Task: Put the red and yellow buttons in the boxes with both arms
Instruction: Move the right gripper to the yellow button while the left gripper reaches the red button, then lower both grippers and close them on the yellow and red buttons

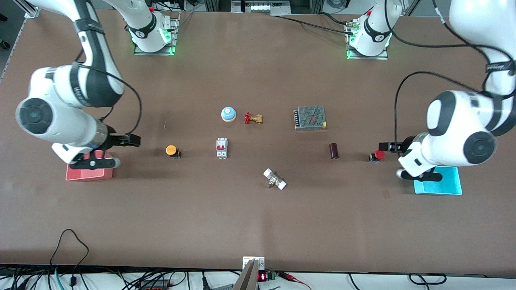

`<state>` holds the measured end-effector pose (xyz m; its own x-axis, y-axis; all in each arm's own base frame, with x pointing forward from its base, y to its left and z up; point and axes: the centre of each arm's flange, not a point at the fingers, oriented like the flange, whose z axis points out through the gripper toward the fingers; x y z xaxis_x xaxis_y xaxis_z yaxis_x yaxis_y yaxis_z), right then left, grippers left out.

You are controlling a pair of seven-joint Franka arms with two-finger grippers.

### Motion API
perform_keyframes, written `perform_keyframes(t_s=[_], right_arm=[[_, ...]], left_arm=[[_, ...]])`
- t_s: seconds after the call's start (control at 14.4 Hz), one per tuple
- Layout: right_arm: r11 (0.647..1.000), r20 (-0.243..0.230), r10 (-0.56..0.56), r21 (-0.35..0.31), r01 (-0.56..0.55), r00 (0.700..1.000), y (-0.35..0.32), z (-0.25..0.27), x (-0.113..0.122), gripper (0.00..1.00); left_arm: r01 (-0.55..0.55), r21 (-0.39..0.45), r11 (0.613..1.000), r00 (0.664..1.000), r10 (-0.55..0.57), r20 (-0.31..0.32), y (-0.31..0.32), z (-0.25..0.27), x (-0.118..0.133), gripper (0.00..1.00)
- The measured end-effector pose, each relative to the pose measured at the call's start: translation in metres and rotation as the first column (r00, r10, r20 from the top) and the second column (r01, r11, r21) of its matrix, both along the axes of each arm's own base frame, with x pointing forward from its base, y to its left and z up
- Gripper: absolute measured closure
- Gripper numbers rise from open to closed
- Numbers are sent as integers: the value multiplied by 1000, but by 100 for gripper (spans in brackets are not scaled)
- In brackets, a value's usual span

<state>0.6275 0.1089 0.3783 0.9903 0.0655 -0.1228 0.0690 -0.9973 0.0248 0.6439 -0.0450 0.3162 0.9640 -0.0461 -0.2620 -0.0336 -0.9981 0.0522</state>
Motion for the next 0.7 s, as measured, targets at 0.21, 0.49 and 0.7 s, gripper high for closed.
perform_keyframes(t_s=[0.21, 0.49, 0.7], right_arm=[[1000, 37, -22, 16, 21, 999, 32, -37, -16, 0], [998, 87, -34, 48, 29, 996, 69, -70, -37, 0], [999, 85, -25, 41, 21, 996, 69, -90, -44, 0]], left_arm=[[-16, -2, 1000, 999, 16, 51, 7, -47, -9, 0], [-29, 0, 1000, 998, 29, 54, 14, -67, -15, 0], [-40, -3, 999, 997, 40, 58, 18, -84, -19, 0]])
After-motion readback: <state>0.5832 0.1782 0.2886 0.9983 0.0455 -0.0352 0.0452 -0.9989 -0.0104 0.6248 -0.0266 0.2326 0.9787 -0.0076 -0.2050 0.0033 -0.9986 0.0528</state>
